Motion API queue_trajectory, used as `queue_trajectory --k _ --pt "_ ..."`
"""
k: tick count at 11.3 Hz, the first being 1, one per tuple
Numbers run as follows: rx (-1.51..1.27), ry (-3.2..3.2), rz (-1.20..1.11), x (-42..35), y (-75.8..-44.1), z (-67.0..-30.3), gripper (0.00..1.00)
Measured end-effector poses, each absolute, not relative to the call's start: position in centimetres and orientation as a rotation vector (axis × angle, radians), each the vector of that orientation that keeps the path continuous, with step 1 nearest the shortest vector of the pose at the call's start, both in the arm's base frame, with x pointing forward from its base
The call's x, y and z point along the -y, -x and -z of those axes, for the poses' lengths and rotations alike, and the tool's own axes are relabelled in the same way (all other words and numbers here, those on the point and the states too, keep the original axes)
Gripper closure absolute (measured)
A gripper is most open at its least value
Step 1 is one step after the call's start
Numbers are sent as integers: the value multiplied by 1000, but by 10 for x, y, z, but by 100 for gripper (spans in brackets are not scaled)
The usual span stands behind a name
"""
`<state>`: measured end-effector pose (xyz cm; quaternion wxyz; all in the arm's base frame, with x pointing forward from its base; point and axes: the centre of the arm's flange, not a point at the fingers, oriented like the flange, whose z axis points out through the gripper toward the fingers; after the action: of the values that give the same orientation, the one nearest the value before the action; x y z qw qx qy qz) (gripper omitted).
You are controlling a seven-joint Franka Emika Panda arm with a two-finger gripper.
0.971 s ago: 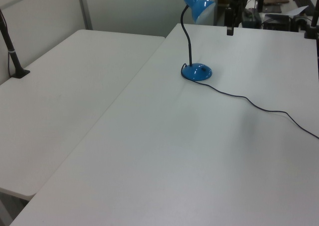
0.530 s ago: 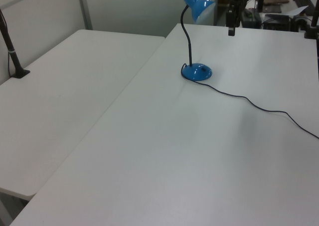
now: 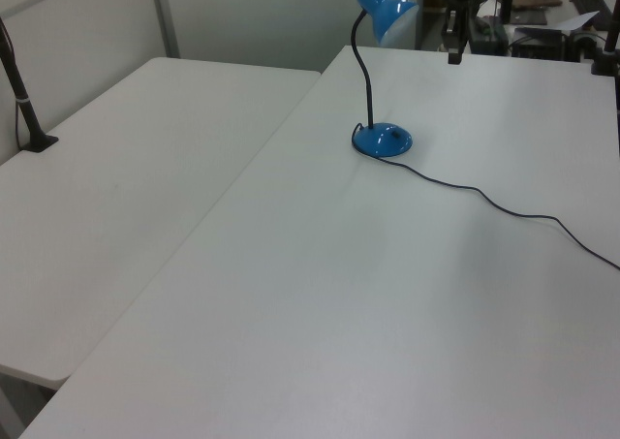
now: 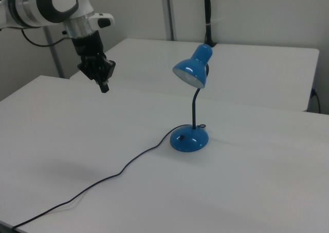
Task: Turn on the lamp
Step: 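Move the gripper toward the blue lamp base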
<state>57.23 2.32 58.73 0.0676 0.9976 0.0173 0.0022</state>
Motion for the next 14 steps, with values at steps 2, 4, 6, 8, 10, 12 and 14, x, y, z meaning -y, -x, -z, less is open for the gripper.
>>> queue_trajectory --k 2,4,6,8,10,12,14 --pt "-52 -3007 -6 -23 -573 -587 99" --pt "-38 -3017 -75 -26 -580 -579 99" --pt "41 -3025 -187 -29 -594 -551 99" --pt "237 -3031 -303 -28 -611 -519 99" --pt "375 -3026 -396 -11 -626 -489 99" --pt "457 -3012 -457 20 -640 -456 99" --pt "512 -2991 -525 53 -653 -426 99"
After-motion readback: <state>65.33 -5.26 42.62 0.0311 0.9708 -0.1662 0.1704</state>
